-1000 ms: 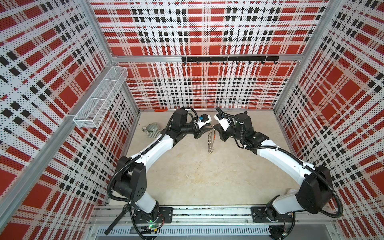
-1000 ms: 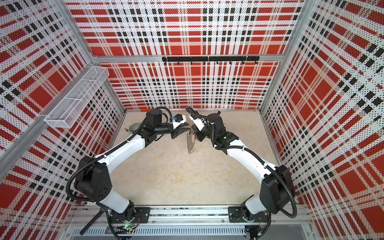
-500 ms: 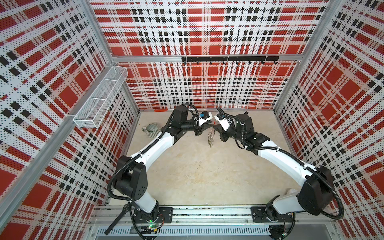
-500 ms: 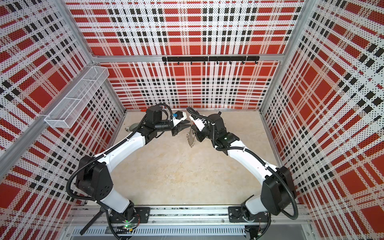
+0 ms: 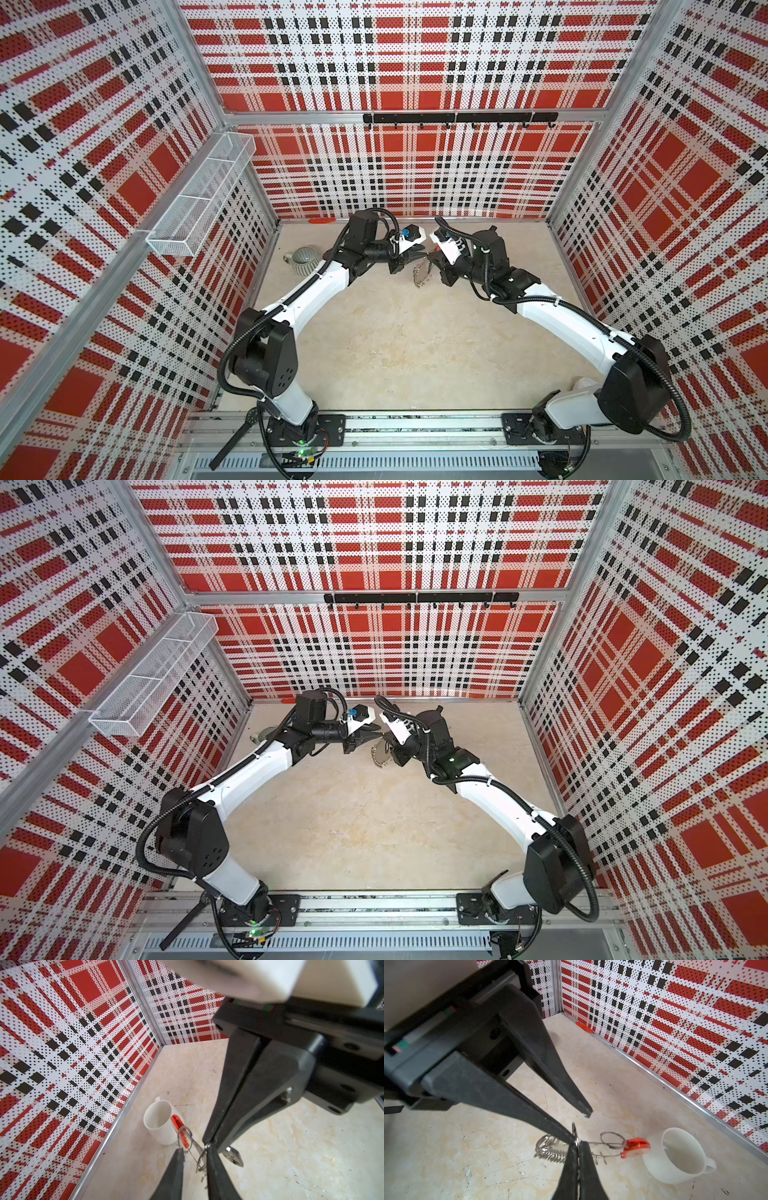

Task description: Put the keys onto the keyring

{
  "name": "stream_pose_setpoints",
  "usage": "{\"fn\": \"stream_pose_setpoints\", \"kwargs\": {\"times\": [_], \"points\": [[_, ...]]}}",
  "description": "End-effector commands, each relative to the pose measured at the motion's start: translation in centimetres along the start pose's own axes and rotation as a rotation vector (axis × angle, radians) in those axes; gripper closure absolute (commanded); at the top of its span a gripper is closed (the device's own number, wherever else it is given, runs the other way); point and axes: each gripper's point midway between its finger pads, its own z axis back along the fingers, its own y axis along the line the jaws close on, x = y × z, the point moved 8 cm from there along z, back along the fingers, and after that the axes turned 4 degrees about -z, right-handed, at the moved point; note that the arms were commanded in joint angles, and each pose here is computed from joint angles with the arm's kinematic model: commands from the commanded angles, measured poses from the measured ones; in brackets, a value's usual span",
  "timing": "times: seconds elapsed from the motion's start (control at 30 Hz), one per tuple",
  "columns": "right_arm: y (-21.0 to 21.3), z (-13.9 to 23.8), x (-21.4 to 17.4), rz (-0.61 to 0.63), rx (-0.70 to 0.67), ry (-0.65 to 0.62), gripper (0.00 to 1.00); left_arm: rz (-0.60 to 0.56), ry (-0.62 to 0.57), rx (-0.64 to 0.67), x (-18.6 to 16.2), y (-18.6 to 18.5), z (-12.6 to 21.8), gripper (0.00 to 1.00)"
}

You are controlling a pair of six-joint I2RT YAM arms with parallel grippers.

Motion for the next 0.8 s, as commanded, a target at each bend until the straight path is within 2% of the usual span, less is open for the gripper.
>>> {"fn": "stream_pose_setpoints", "kwargs": {"times": [0.0,0.4,0.63,0.77], "points": [[0.97,1.05,2.83,0.041,0.038,-0.114,1.00,0.005,0.002,-0.042,-0.02,-0.34,0.03,0.76],[1.43,0.59,2.94,0.046,0.064,-0.113,1.00,0.008,0.005,-0.075,-0.13,-0.75,0.29,0.85],[1.33,0.77,2.90,0.053,0.049,-0.109,1.00,0.008,-0.001,-0.082,-0.01,-0.38,0.12,1.00],[1.30,0.72,2.76,0.045,0.045,-0.115,1.00,0.011,-0.008,-0.095,0.06,-0.53,0.16,1.00]]}}
